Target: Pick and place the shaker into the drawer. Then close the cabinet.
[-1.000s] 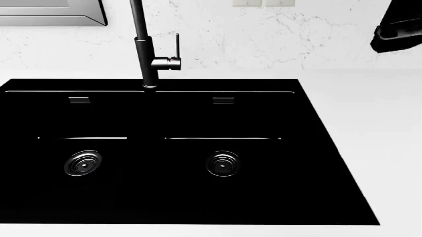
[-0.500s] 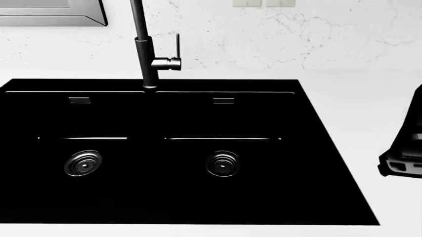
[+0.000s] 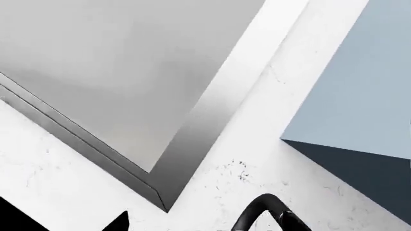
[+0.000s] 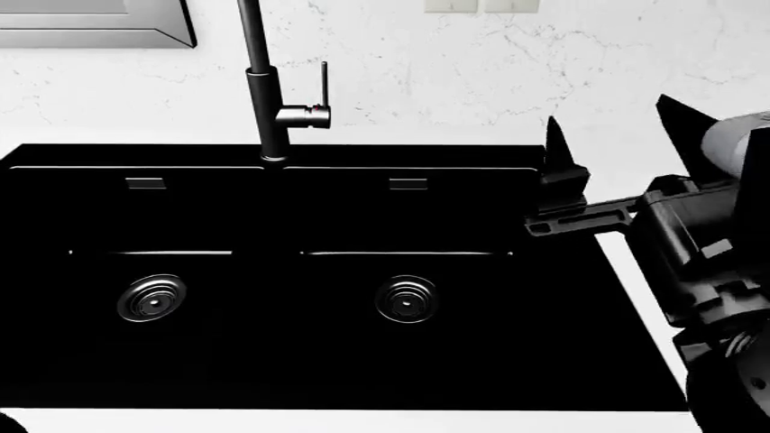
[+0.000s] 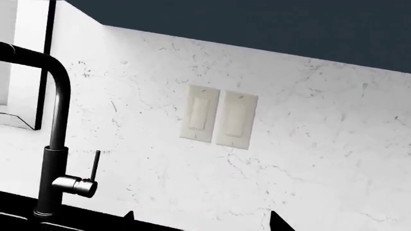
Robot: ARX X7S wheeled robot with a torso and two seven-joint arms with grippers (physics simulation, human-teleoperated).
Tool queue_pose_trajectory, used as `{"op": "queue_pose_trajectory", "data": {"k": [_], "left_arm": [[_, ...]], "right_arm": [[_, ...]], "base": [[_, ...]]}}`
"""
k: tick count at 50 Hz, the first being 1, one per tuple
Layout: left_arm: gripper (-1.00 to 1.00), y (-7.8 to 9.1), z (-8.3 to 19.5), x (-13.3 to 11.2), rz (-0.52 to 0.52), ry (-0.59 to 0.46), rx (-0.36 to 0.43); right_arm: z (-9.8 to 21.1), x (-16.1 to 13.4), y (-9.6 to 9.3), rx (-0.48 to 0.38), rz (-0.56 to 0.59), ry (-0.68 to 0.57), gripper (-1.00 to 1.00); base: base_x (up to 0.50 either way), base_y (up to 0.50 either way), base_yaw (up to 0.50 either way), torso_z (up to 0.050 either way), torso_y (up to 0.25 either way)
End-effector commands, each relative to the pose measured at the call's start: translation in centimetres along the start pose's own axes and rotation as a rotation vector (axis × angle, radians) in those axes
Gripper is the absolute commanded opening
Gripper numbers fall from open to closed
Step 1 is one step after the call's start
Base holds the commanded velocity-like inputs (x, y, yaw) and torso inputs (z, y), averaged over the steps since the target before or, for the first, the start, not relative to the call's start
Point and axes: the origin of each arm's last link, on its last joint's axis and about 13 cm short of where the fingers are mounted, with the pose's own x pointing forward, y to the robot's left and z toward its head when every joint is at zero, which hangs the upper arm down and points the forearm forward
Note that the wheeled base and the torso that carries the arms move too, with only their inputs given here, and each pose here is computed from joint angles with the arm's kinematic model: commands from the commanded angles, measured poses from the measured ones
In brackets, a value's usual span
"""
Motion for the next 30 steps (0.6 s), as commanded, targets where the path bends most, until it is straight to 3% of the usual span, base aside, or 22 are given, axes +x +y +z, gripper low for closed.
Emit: {"op": "queue_pose_trajectory", "data": {"k": [1, 8, 15, 21, 25, 30], "left_arm": [[1.00, 8.9, -2.0, -5.6, 0.402, -0.113, 0.111], [1.00, 11.0, -2.7, -6.0, 0.486, -0.117, 0.100], [1.00, 12.1, -3.1, -5.3, 0.549, -0.123, 0.105], [1.00, 12.4, -3.6, -5.0, 0.557, -0.107, 0.084], [1.00, 12.4, -3.9, -4.9, 0.559, -0.099, 0.074], [1.00, 12.4, -4.6, -4.6, 0.557, -0.077, 0.066]], "right_arm": [[-0.4, 4.7, 3.4, -0.118, 0.278, 0.058, 1.00], [0.2, 6.1, 7.5, -0.187, 0.539, 0.166, 1.00], [0.2, 6.1, 10.1, -0.274, 0.686, 0.281, 1.00], [0.5, 5.9, 11.9, -0.409, 0.776, 0.333, 1.00], [2.9, 6.7, 12.8, -0.510, 0.812, 0.277, 1.00], [9.3, 7.9, 14.1, -0.657, 0.873, 0.080, 1.00]], "base": [[0.00, 0.00, 0.00, 0.000, 0.000], [0.00, 0.00, 0.00, 0.000, 0.000], [0.00, 0.00, 0.00, 0.000, 0.000], [0.00, 0.00, 0.00, 0.000, 0.000], [0.00, 0.00, 0.00, 0.000, 0.000], [0.00, 0.00, 0.00, 0.000, 0.000]]}}
